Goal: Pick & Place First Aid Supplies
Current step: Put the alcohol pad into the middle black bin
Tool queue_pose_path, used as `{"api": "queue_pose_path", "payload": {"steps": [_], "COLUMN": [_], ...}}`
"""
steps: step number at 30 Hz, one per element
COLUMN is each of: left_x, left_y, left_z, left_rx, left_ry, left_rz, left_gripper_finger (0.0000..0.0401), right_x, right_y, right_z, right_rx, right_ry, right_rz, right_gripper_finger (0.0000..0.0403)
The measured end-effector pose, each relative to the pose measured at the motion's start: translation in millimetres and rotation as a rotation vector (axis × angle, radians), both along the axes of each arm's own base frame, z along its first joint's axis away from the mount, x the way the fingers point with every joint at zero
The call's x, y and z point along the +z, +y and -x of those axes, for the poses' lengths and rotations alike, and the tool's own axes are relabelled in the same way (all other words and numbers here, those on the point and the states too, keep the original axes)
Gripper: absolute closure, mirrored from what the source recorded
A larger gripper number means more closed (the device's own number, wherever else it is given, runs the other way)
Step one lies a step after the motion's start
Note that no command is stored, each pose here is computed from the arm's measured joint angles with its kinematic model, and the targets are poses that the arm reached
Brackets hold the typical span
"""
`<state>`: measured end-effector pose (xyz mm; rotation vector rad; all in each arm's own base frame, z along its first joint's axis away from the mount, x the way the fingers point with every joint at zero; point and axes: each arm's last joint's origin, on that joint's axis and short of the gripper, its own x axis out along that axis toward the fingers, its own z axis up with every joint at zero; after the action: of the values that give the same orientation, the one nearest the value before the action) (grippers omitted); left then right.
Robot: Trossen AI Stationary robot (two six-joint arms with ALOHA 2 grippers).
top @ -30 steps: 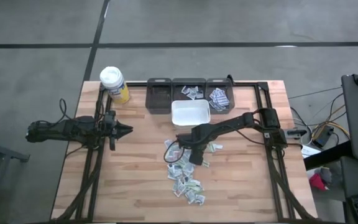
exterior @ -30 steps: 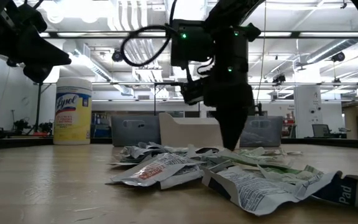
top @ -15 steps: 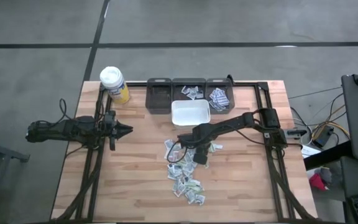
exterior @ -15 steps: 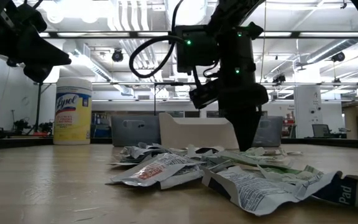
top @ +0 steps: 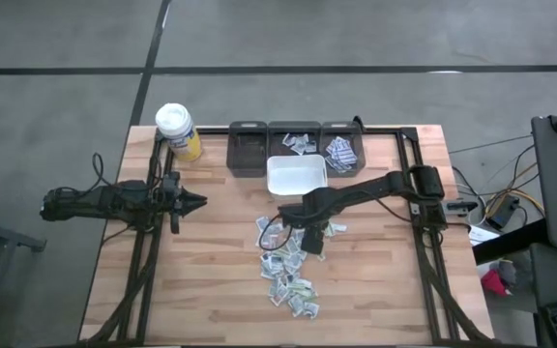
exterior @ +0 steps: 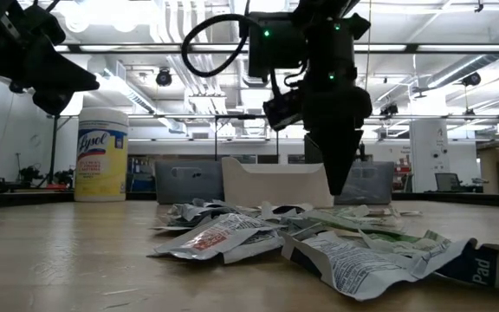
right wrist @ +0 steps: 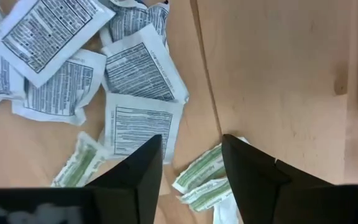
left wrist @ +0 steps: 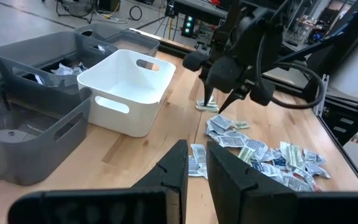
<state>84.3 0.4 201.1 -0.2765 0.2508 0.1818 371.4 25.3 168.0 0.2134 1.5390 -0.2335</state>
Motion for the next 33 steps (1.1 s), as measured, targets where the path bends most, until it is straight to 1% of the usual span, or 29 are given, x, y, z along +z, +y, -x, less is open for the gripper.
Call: {"api": "queue_pose_path", "payload": {"steps": [4,8,13,16,25,30,33], "left_x": [0.1,0.0,0.0,0.1,0.0,0.0,0.0], "left_y": [0.0,0.0,0.0,0.0,0.0,0.0,0.0], "left_z": [0.0,0.0,0.0,0.0,0.0,-0.1,-0.1], "left_rx": [0.000,0.000,0.000,0.000,0.000,0.000,0.000], "left_ry": [0.000,0.000,0.000,0.000,0.000,0.000,0.000], "left_rz": [0.000,0.000,0.000,0.001,0.001,0.001,0.001], "left_gripper_finger": [0.0348,0.0348,0.0348,0.0348,0.0348,0.0348,0.0348], "right_x": [2.4,-5.2,-12.6,-16.1,-36.4,-39.1,-39.5], "right_y": [0.8,3.2,5.0,4.7,4.9,4.5,3.9], "right_z": [0.1,-1.0,-0.8,-1.3,0.5,1.6,1.5], "right_rx": [0.000,0.001,-0.003,-0.026,-0.031,-0.032,-0.040], "right_ry": [-0.008,0.011,0.031,0.032,0.080,0.086,0.088], "right_rz": [-0.027,-0.046,-0.041,-0.040,-0.036,-0.034,-0.032], "right_gripper_finger": [0.0234,0.0236,0.0233,0.0231,0.0234,0.0235,0.0246]}}
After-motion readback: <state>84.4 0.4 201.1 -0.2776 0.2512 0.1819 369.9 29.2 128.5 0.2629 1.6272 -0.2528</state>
